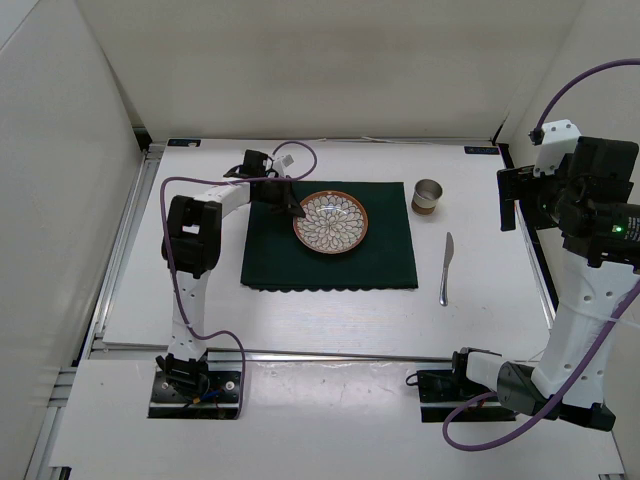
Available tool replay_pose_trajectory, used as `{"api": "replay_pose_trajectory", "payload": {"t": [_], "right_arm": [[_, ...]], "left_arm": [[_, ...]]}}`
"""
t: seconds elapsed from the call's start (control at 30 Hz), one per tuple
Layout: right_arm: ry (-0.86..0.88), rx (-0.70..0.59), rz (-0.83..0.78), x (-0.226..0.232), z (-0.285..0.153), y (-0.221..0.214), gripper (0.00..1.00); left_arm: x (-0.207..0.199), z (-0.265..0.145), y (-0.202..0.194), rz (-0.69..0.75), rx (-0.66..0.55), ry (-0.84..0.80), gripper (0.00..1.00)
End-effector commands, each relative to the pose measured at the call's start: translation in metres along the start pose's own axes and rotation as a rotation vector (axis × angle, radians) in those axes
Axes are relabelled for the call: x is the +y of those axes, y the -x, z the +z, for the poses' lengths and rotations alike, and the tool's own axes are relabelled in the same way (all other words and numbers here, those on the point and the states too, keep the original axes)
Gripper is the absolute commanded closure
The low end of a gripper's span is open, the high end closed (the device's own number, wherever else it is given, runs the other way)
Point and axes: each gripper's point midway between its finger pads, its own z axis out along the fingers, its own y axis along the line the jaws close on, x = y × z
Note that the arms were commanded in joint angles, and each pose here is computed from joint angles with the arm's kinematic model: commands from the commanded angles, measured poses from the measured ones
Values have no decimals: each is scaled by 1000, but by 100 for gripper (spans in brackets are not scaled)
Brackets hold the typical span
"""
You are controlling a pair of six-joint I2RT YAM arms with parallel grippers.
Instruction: Set the dinner table for one person
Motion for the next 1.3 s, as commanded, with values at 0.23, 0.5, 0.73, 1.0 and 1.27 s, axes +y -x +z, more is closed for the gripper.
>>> {"api": "replay_pose_trajectory", "payload": {"t": [0.23,0.5,0.73,1.0,1.27], "right_arm": [[48,73,15,11,-7,-19,0],[129,105,9,22,13,-21,0],[289,293,-45,33,96,-33,11],[270,158,-207,53,216,33,18],[420,140,-219,92,303,61,19]], "left_arm": [[10,-14,27,57,-92,53,32],[-16,-46,47,108,-169,67,0],[-38,-154,102,305,-316,392,0],[50,-287,67,292,-278,948,0],[74,-353,25,187,-264,1119,0]]}}
